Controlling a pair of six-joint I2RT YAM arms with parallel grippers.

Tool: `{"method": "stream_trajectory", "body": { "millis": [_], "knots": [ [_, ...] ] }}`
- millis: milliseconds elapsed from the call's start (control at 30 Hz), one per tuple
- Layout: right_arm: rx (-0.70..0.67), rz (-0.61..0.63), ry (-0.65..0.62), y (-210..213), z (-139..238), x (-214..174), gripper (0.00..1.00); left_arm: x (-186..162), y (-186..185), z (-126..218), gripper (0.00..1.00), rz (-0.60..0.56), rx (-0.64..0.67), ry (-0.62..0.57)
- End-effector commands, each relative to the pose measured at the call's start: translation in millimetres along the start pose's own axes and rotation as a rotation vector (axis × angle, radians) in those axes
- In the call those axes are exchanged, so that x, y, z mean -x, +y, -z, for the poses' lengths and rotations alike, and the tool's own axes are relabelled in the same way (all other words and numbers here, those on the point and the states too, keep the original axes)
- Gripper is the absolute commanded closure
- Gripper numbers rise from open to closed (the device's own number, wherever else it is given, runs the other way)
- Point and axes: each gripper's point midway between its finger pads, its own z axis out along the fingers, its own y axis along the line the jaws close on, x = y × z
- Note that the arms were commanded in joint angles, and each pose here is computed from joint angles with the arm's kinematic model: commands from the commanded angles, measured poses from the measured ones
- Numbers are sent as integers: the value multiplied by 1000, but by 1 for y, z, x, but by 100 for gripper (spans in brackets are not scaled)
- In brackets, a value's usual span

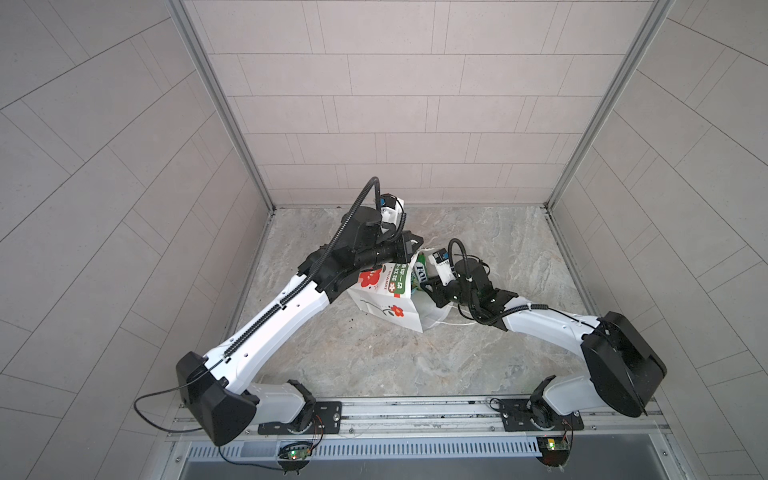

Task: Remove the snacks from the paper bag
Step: 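Close the right gripper on the green FOXS packet inside the bag, then pull the green FOXS packet out of the bag with the right gripper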

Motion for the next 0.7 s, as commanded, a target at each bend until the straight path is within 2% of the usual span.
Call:
{"method": "stream_trajectory", "body": {
  "millis": [0, 400, 433, 600, 667],
  "knots": [
    [10, 3, -29, 2, -8, 11, 69, 20, -29, 9, 100, -29, -90, -55],
    [-46, 10, -50, -13, -36, 10, 66, 19, -31, 9, 100, -31, -101, -48],
    [-44, 11, -50, -14, -38, 10, 67, 19, -31, 9, 100, -33, -103, -49],
    [-16, 8, -55, -9, -41, 12, 99, 20, -26, 12, 100, -39, -76, -52],
    [-9, 9, -60, -6, -36, 12, 100, 20, -22, 13, 100, -44, -50, -56]
  ]
}}
